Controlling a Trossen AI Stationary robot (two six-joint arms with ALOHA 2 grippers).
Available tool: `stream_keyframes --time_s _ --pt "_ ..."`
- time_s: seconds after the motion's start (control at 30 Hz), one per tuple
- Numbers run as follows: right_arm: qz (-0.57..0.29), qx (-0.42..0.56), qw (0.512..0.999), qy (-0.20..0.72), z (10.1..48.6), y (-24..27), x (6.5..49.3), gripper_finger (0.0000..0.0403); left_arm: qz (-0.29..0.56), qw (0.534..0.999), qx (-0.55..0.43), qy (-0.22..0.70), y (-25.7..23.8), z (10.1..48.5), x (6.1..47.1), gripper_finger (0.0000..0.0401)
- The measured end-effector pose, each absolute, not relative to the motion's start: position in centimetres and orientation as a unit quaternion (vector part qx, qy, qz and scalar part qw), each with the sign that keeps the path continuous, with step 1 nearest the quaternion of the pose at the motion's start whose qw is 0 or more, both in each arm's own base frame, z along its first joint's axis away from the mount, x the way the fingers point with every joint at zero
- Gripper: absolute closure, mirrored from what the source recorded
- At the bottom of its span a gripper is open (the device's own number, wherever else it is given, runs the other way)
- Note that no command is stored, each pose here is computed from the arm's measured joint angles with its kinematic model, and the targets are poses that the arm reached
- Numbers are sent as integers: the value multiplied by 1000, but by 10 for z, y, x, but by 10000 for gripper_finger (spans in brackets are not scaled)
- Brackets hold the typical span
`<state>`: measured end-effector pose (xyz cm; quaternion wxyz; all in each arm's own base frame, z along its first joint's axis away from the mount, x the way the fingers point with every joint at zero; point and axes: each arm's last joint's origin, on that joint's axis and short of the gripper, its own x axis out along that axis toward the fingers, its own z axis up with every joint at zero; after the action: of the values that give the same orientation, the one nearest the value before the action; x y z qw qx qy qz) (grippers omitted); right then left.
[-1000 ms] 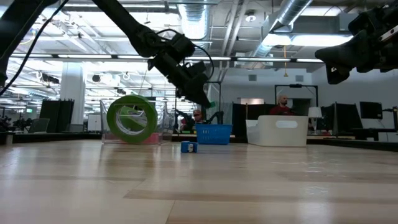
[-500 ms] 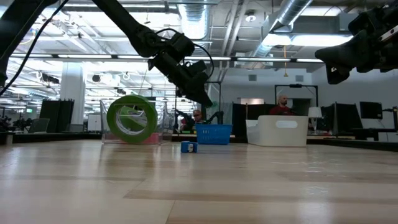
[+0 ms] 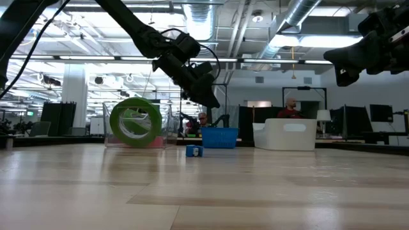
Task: Pick and place Stapler, Stapler remover, tape
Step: Put the blue stapler into the blue bin
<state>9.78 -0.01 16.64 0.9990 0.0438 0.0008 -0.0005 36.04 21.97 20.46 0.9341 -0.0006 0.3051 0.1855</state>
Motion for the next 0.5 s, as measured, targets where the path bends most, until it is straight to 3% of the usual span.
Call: stream_keyframes --time_s 0.5 --pt "-1 44 999 1 166 0 98 403 100 951 8 291 169 238 368 174"
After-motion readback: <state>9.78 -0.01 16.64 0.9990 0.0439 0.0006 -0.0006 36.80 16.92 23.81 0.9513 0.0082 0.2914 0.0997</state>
